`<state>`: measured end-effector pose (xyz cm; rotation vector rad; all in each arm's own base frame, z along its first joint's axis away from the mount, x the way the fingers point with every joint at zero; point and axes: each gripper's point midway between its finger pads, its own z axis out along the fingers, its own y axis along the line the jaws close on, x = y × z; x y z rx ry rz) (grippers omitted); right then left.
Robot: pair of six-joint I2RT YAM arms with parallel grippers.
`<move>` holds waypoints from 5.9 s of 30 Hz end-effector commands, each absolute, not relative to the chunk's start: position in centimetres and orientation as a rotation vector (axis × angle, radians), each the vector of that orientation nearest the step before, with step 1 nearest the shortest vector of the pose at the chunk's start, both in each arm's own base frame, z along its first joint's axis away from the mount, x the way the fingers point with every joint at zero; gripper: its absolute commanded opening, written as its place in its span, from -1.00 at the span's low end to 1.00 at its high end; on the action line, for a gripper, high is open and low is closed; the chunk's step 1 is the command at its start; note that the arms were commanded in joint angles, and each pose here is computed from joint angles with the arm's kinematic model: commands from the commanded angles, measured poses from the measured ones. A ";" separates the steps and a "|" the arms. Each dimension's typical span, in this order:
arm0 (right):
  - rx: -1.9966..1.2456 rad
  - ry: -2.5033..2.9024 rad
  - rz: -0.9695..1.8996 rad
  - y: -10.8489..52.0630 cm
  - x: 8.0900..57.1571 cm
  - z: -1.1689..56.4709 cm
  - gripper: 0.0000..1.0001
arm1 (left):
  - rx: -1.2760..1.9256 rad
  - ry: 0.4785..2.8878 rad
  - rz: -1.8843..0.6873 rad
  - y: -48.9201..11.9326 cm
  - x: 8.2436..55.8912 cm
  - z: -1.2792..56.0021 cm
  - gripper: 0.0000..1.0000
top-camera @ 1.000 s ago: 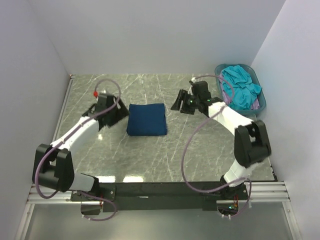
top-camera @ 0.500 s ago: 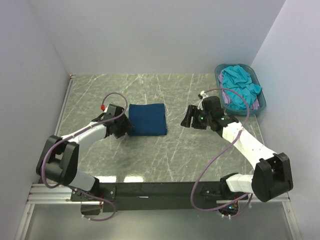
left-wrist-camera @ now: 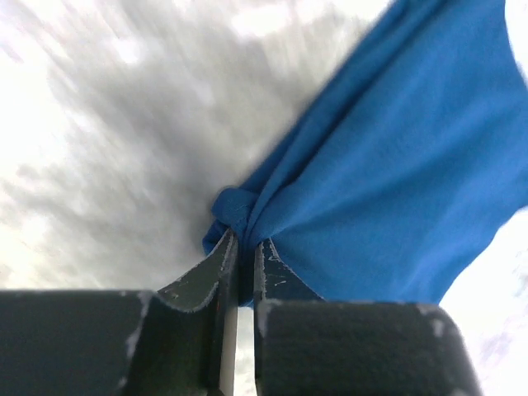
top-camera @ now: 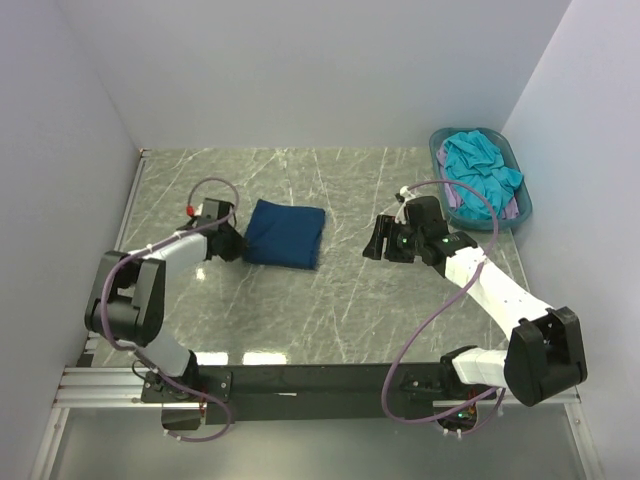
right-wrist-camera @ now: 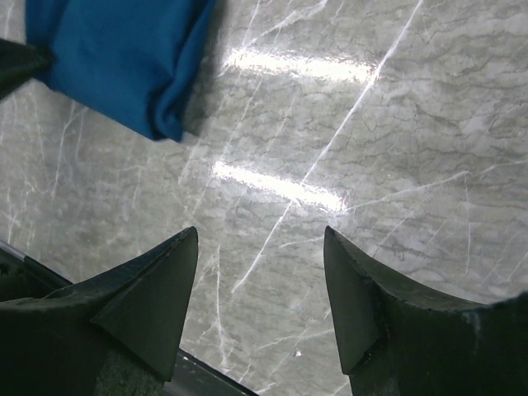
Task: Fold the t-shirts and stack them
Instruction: Neatly place the folded tshirt to the corner, then reset both grippers
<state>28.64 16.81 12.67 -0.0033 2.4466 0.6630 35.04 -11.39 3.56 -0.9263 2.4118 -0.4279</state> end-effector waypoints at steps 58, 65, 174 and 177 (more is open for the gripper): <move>-0.165 2.387 0.843 19.3 28.0 14.3 0.32 | -0.577 2.028 0.400 11.4 57.3 14.2 -0.16; -0.166 2.410 0.861 19.6 28.0 13.8 0.30 | -0.416 2.239 0.409 7.0 56.4 6.3 -0.30; 0.239 1.609 0.369 4.8 21.6 29.4 0.87 | -1.115 1.690 -0.185 4.2 37.8 20.6 0.99; 0.239 1.606 0.370 4.8 21.6 29.5 0.87 | -1.110 1.693 -0.168 4.3 37.3 20.5 0.99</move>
